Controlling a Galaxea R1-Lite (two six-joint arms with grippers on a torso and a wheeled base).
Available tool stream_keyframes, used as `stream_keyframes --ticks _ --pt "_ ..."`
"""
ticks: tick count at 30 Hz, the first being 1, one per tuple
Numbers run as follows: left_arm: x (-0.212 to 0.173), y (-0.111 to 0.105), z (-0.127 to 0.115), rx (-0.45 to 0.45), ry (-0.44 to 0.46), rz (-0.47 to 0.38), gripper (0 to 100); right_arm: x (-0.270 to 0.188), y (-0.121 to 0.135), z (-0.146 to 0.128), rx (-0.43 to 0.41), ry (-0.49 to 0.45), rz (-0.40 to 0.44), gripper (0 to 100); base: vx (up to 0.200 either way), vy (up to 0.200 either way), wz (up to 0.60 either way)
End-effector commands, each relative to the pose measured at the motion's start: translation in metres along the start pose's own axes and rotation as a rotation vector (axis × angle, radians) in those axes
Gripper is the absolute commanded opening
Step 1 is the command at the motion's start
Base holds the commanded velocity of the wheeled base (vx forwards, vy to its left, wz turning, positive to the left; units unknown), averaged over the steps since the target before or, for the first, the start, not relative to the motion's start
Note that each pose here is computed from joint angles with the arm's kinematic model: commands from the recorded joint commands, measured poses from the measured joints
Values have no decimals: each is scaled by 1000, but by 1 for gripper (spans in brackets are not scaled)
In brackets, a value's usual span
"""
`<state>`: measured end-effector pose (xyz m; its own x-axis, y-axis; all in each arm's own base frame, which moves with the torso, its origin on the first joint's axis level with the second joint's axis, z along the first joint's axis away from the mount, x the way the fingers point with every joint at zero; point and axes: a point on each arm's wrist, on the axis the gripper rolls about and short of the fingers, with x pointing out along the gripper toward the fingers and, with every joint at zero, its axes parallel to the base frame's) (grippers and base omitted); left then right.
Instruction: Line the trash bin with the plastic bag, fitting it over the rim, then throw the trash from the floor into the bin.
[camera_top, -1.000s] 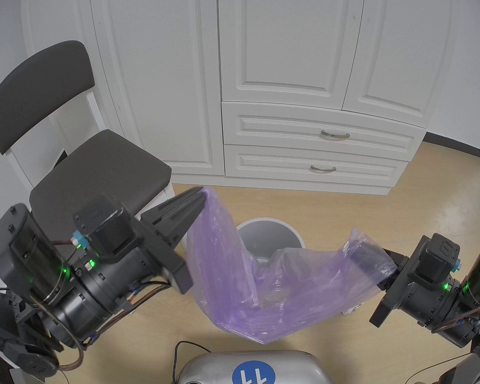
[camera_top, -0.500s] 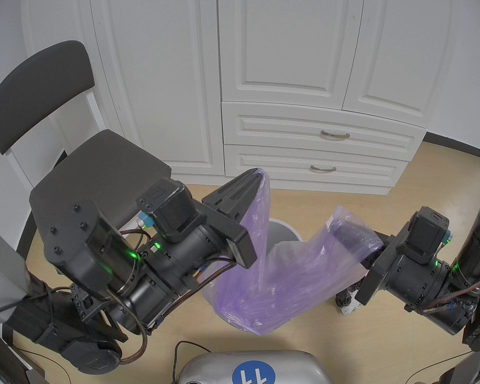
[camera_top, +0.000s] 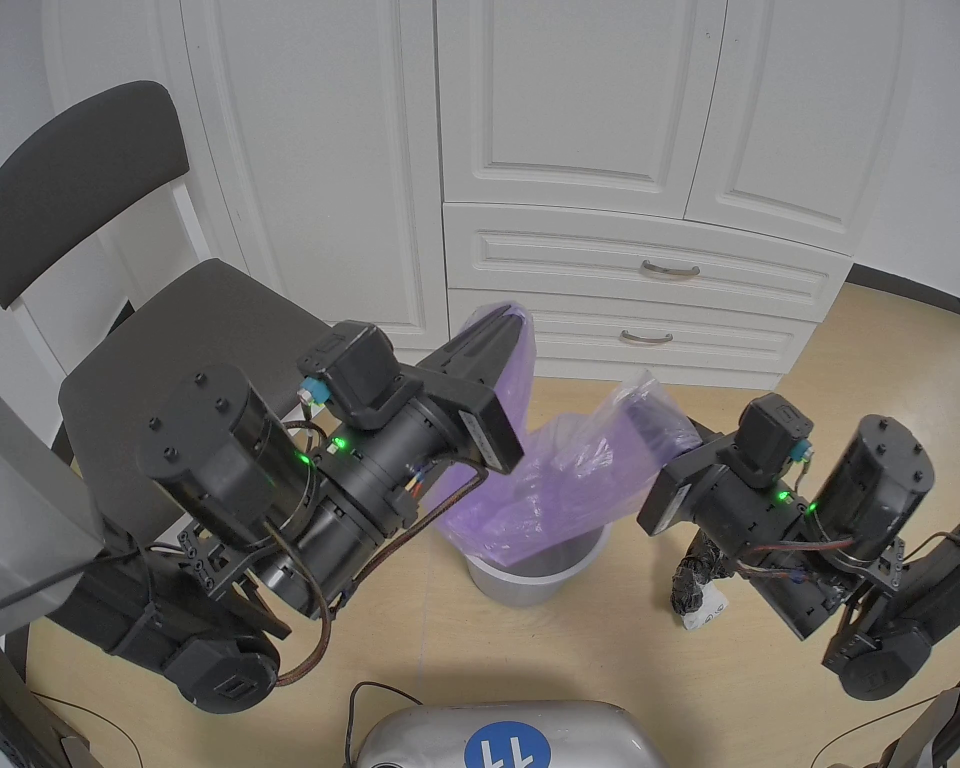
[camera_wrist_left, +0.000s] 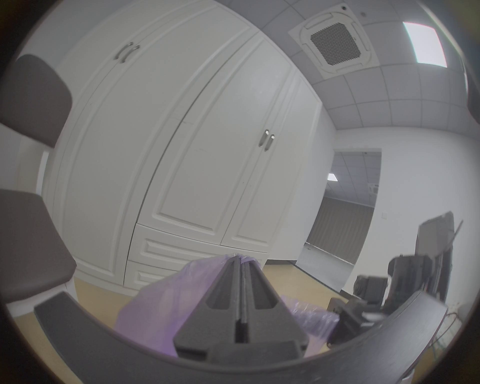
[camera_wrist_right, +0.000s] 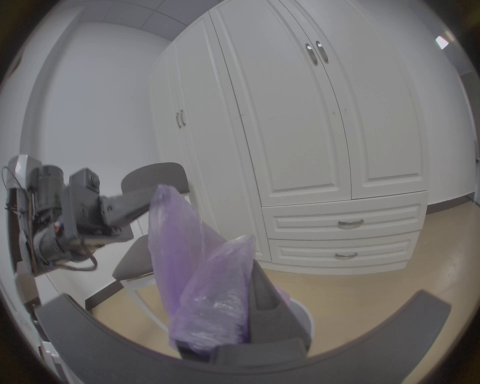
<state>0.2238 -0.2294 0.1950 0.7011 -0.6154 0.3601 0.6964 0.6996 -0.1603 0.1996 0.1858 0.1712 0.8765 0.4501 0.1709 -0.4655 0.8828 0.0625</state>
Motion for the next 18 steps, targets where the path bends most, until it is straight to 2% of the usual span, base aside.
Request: stream_keyframes --ticks 1,6,8,10,14,18 --pt "9 13 -2 -53 -15 34 0 31 -8 -39 -27 34 -61 0 0 0 0" --pt "9 15 -7 -60 -2 38 0 41 -15 -45 -36 15 -90 0 0 0 0" --pt "11 16 -16 -61 21 42 0 47 -28 -51 -88 29 -129 0 0 0 0" --pt "12 16 -18 -63 25 43 0 48 -32 -51 -89 27 -139 0 0 0 0" --pt "14 11 -36 -101 67 35 0 52 -45 -45 -92 2 -173 0 0 0 0" --pt "16 10 -47 -108 92 34 0 55 -46 -41 -91 -16 -179 0 0 0 0"
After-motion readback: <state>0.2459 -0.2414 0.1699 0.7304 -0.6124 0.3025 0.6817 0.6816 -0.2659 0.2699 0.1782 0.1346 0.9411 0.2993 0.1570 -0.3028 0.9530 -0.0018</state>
